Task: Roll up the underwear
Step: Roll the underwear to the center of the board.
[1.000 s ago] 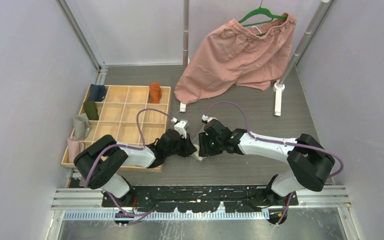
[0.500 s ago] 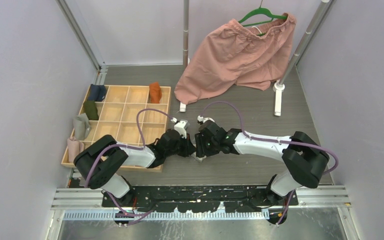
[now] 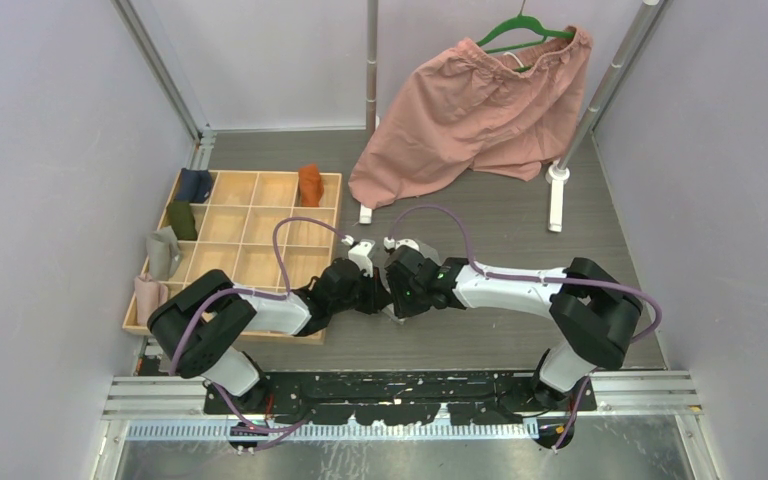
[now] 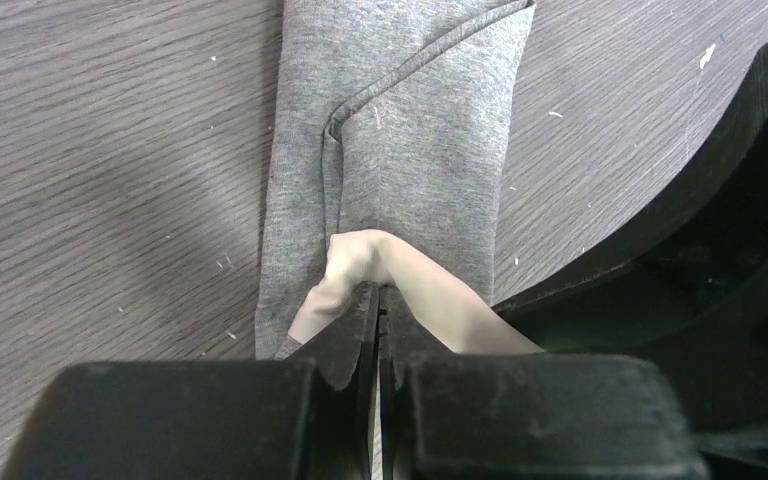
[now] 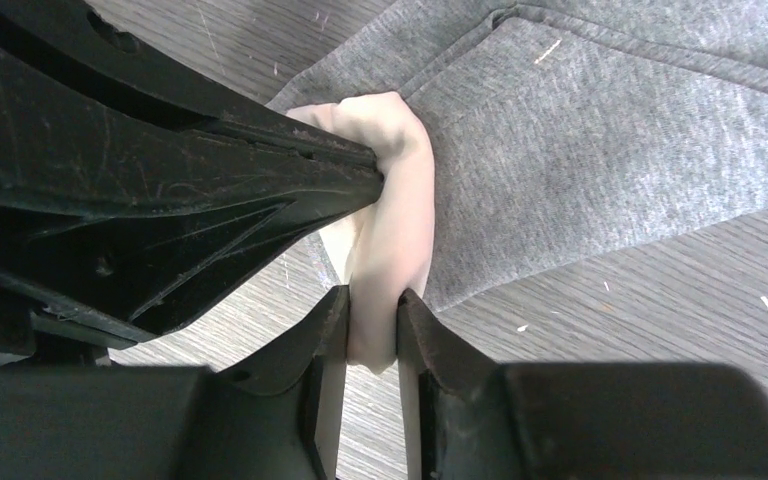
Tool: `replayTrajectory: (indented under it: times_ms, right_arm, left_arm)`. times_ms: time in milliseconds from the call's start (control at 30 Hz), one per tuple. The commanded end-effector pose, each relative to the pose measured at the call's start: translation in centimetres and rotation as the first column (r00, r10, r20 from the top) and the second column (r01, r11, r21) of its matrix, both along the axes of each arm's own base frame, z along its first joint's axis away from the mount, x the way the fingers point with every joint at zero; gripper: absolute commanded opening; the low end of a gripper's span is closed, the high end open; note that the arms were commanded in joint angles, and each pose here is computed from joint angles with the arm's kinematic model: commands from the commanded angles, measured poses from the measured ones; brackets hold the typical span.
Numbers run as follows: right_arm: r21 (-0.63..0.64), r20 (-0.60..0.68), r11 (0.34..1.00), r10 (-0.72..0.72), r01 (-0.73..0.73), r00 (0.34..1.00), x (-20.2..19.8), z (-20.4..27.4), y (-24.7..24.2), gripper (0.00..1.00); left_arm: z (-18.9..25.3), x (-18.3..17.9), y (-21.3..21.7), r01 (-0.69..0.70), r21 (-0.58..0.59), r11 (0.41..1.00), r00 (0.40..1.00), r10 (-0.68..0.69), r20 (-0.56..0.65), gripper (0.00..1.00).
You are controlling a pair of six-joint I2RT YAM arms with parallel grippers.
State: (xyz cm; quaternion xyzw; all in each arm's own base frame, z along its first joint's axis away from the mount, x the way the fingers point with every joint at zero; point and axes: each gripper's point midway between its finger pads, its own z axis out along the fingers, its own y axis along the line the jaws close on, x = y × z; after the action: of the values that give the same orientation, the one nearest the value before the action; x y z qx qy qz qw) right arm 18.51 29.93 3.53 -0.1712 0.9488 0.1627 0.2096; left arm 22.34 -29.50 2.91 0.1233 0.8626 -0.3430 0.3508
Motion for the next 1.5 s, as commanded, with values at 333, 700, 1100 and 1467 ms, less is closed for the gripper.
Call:
replayTrajectory:
  times_ms: [333, 700, 1100, 1467]
  right_arm:
    - [0.099, 0.113, 0.987, 0.112, -0.123, 0.987, 1.0, 1.3, 2.4, 0.13]
    - [0.266, 0.125, 0.953, 0.116, -0.146, 0.985, 1.1, 1.4, 2.6, 0.10]
    - [0.505, -0.096, 0.851, -0.107, 0.141, 0.990, 3.4, 0.2, -0.1, 0.14]
    - [0.463, -0.203, 0.861, -0.131, 0.213, 0.970, 3.5, -1.8, -1.2, 0.20]
  left_arm:
    - [0.9, 0.0, 0.2, -0.015, -0.017, 1.000, 1.000, 0.016, 0.010, 0.01]
    - [1.3, 0.0, 0.7, -0.034, -0.012, 0.999, 0.999, 0.034, 0.019, 0.01]
    - [2.1, 0.3, 0.1, -0.023, -0.024, 0.999, 0.999, 0.024, 0.030, 0.01]
    - [3.3, 0.4, 0.1, -0.017, -0.039, 0.999, 0.998, 0.019, 0.054, 0.01]
